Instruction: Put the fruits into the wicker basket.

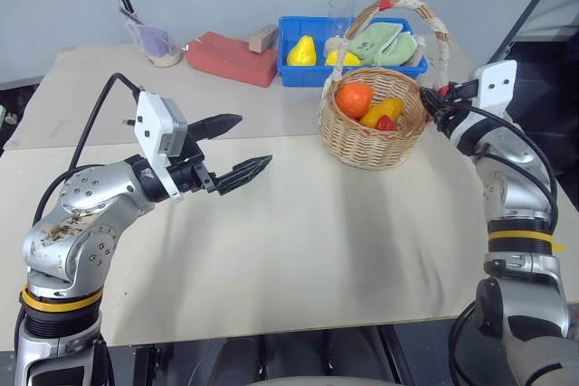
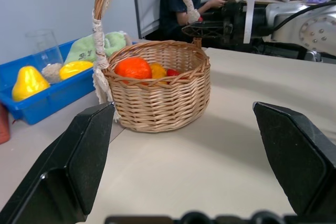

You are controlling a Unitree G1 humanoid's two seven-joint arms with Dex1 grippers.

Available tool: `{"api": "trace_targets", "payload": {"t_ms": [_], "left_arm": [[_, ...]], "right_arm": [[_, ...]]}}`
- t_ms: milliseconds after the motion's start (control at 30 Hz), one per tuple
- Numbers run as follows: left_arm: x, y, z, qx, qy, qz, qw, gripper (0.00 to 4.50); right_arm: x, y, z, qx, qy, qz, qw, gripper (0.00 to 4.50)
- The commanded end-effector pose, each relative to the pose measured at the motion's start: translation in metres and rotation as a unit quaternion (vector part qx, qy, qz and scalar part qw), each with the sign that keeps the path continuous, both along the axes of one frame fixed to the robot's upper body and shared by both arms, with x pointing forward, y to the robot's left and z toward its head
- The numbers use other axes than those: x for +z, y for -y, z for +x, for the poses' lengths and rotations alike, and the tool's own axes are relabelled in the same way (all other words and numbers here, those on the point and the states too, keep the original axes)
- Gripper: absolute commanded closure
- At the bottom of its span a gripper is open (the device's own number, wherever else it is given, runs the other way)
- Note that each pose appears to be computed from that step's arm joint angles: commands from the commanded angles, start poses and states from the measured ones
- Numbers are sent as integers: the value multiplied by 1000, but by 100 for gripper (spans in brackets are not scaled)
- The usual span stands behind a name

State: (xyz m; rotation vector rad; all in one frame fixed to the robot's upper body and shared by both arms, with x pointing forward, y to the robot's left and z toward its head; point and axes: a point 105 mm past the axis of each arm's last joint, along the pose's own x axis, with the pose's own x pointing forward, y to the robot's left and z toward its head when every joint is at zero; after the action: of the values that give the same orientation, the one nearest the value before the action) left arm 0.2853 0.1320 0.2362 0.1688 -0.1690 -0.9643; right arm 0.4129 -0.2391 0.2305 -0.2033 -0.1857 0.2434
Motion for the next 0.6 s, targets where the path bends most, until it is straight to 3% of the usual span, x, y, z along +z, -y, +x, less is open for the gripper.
{"api": "trace_targets", "payload": {"t_ms": [33,100,200,267,400,600], "left_arm": [[-1,-13,2,37,17,22,999,0],[-8,-30,4,73,9,43,996,0],[-19,-55,5,123,-9,77,989,0],[-35,-81,-2,161,-35,135,977,0],[-52,-118,-20,202,-68,203,956,0],[-46,-151,-29,231,-87,228,942,0]], "right_arm": [[20,8,-17,11,18,-10,1000,67],[23,12,-27,18,13,-22,999,2],[26,20,-42,27,5,-38,999,2],[24,24,-58,58,-20,-62,996,2],[5,13,-86,145,-84,-118,979,2],[-14,9,-106,202,-147,-165,954,2]]}}
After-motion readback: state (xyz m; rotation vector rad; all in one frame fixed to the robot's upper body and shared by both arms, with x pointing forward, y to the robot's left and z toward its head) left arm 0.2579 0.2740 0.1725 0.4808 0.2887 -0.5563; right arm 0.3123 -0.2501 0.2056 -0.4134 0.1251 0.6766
